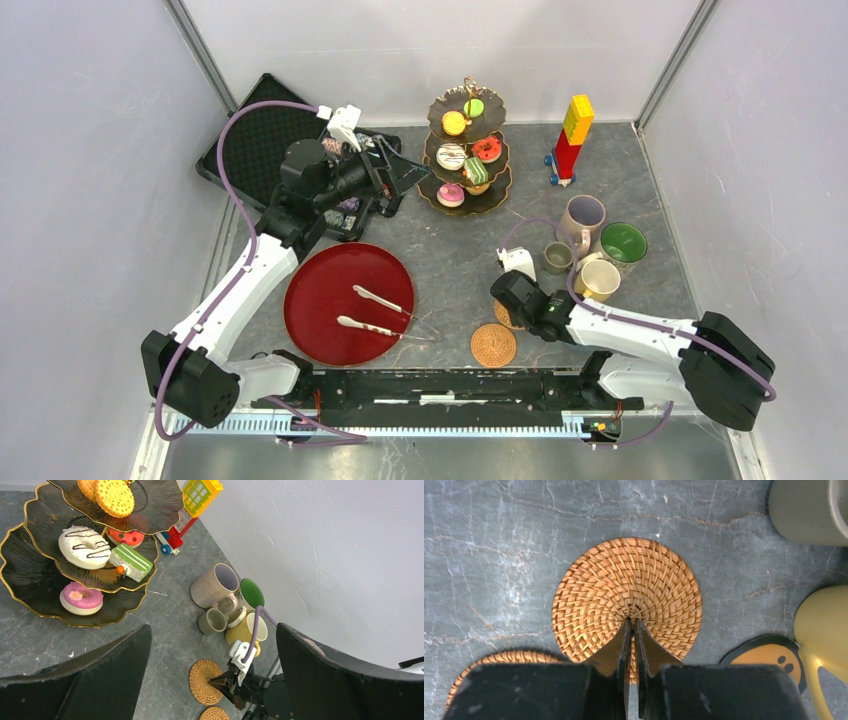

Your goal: Serve the afternoon tea

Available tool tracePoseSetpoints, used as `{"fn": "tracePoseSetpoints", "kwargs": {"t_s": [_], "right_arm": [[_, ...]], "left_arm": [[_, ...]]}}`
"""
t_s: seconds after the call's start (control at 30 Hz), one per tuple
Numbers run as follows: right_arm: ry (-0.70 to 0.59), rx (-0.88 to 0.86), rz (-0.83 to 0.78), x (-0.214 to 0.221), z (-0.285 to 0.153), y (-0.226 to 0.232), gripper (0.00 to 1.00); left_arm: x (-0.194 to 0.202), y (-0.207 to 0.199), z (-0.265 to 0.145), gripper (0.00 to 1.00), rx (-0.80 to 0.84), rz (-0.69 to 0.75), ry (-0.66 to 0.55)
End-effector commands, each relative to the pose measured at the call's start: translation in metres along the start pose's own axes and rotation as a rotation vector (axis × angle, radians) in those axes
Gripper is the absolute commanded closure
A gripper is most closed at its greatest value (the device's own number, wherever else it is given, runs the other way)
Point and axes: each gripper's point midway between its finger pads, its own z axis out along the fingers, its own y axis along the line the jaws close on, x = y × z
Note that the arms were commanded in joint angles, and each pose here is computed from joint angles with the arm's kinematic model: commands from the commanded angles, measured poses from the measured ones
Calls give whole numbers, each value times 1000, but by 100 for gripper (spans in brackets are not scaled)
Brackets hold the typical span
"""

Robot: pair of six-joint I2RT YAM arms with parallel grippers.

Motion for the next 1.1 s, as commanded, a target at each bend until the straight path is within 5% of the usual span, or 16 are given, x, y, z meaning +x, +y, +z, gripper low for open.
{"fn": "tracePoseSetpoints", "kwargs": {"t_s": [0.0,0.63,1.07], "right_arm": [[-20,-95,-13,-7,8,22,90],[-4,-235,-120,-97,66,124,88],[-10,-169,-21,-135,99,120,83]], "left_arm": [[-18,-20,-3,0,53,40,-42],[-16,-22,-1,0,67,26,-27],[-17,-23,-1,0,74,17,-26]]}}
